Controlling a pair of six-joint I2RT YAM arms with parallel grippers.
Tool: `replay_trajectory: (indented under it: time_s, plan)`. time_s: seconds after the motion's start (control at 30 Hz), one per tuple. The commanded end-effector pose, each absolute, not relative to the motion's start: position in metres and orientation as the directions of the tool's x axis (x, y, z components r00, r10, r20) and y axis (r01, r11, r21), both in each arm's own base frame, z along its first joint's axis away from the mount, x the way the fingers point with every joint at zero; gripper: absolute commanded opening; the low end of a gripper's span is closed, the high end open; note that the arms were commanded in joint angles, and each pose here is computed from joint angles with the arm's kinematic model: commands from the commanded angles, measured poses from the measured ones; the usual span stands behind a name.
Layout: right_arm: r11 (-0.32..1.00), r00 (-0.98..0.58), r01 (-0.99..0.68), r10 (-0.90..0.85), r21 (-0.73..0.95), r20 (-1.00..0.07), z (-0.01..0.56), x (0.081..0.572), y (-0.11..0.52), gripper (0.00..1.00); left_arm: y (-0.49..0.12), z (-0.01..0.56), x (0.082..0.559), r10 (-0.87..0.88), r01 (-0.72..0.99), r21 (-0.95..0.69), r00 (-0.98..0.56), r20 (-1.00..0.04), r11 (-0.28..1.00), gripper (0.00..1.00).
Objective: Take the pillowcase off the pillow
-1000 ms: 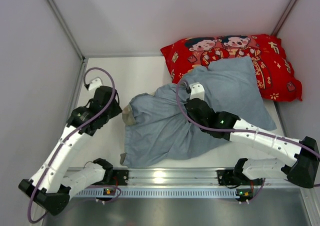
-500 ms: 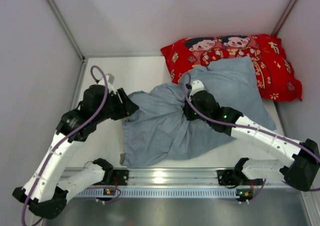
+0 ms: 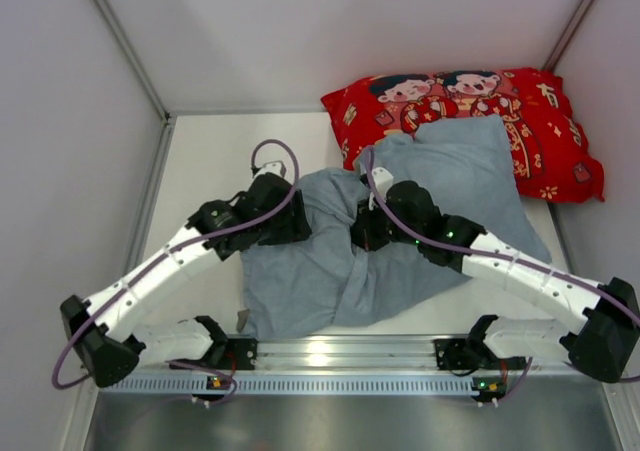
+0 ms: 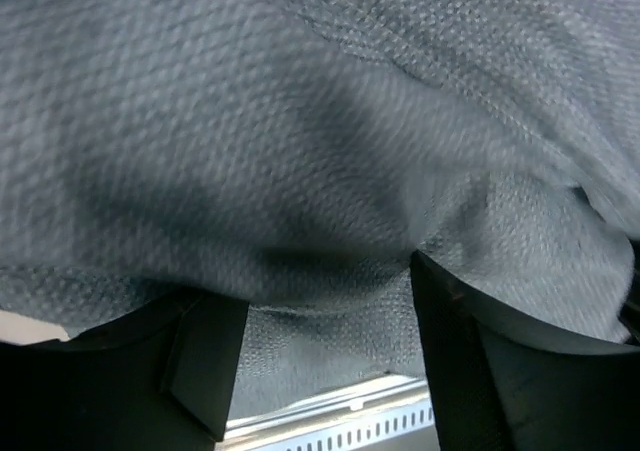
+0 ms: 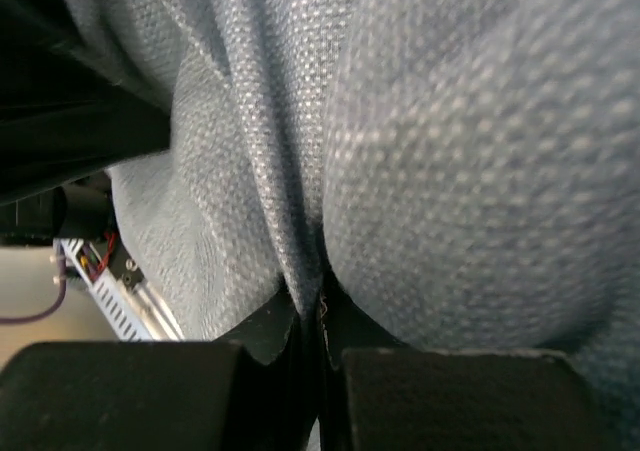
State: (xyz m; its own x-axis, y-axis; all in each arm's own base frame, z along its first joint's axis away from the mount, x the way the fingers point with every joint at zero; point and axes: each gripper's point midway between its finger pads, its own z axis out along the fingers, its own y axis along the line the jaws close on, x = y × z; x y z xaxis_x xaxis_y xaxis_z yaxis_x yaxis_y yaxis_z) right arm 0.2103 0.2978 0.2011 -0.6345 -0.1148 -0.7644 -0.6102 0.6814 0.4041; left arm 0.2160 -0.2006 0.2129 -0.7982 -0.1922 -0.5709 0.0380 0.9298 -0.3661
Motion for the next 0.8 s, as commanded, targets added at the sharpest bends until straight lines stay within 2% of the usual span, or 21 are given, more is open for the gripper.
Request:
replay_trajectory:
  time_s: [0.0,0.07,0.1,0.13,0.33,0.47,0.6,0.77]
  plan:
    - [0.619,-0.633,-0.643,-0.099,0.451,-0.767,0.213,0.198,0.3,0.0,-0.219,0.223,0.24,-0.224,0.019,-0.353,-0.739,-0.635,0.935,0.66]
    - [0.626,-0.633,-0.641,-0.104,0.444,-0.767,0.211,0.197,0.296,0.0,-0.219,0.216,0.247,-0.212,0.0,-0.31,-0.731,-0.649,0.951,0.33]
    - [0.634,-0.627,-0.638,-0.1,0.436,-0.773,0.212,0.197,0.293,0.0,-0.217,0.214,0.248,-0.22,-0.014,-0.307,-0.727,-0.651,0.952,0.11]
    - [0.649,-0.622,-0.633,-0.102,0.422,-0.777,0.211,0.199,0.289,0.0,-0.213,0.218,0.247,-0.236,-0.023,-0.314,-0.714,-0.659,0.949,0.0]
    - [0.843,-0.573,-0.474,-0.076,0.254,-0.816,0.202,0.229,0.242,0.0,-0.141,0.244,0.222,-0.388,-0.158,-0.365,-0.558,-0.734,0.918,0.0]
    - [0.89,-0.565,-0.405,-0.065,0.208,-0.823,0.194,0.24,0.228,0.0,-0.088,0.248,0.196,-0.432,-0.28,-0.333,-0.495,-0.754,0.901,0.0]
    - [0.923,-0.576,-0.339,-0.05,0.183,-0.816,0.185,0.248,0.221,0.0,-0.048,0.231,0.173,-0.402,-0.387,-0.214,-0.51,-0.761,0.897,0.0]
    - [0.941,-0.572,-0.291,-0.026,0.173,-0.82,0.183,0.251,0.211,0.0,-0.057,0.212,0.171,-0.356,-0.357,-0.164,-0.581,-0.732,0.92,0.0]
